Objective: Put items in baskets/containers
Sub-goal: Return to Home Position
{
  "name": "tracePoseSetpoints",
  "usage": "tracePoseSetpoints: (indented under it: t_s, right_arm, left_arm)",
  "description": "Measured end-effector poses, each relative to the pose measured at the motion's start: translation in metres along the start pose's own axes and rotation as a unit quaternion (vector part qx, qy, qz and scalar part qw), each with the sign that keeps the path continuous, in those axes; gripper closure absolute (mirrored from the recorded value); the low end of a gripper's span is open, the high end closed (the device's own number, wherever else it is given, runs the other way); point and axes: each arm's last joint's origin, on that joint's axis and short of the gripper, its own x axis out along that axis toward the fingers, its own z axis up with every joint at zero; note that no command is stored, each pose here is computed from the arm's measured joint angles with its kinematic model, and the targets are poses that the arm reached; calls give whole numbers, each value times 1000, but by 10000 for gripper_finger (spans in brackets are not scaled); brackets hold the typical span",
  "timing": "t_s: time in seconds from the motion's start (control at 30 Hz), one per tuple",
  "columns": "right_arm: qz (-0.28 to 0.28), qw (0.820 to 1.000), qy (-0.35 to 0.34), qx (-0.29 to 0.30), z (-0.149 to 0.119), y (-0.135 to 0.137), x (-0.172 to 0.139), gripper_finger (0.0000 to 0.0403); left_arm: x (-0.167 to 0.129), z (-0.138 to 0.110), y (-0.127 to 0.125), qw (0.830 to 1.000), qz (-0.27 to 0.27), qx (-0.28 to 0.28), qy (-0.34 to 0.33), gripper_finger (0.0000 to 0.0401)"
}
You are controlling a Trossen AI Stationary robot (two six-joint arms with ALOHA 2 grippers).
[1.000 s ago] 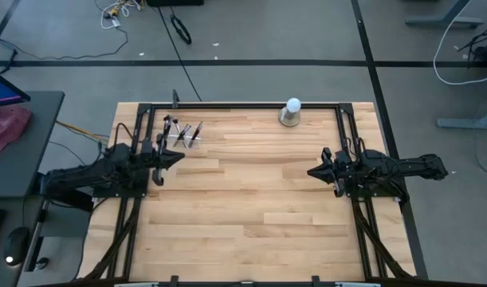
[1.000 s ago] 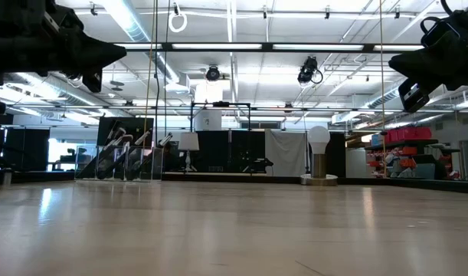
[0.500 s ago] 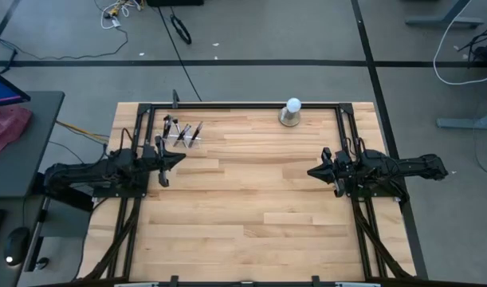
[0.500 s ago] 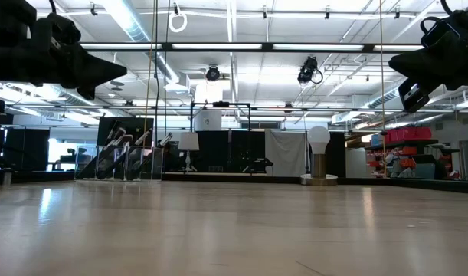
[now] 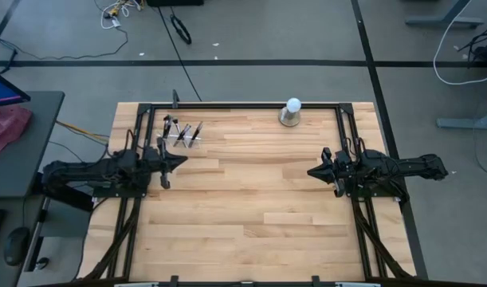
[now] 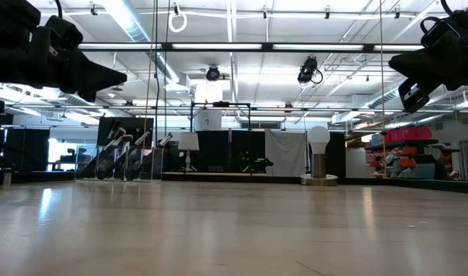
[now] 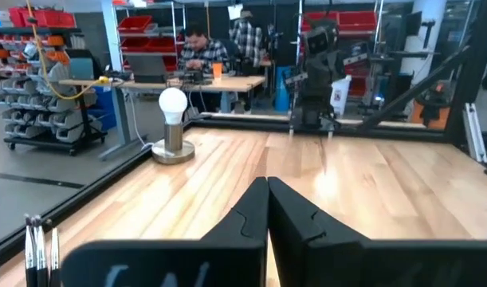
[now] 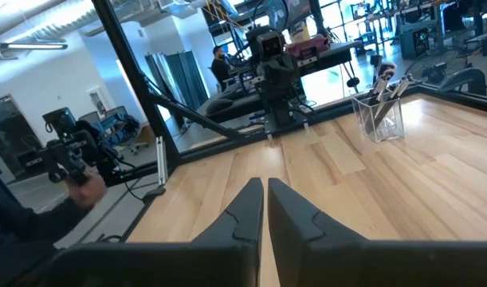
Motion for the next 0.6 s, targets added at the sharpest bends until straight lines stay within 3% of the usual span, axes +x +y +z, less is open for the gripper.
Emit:
tracePoseSetpoints:
  t_s: [0.6]
  right_arm:
    - [4, 1000, 0, 0, 0, 1, 0, 378]
  left_arm:
    - [1, -1, 0, 1000, 0, -6, 8, 392]
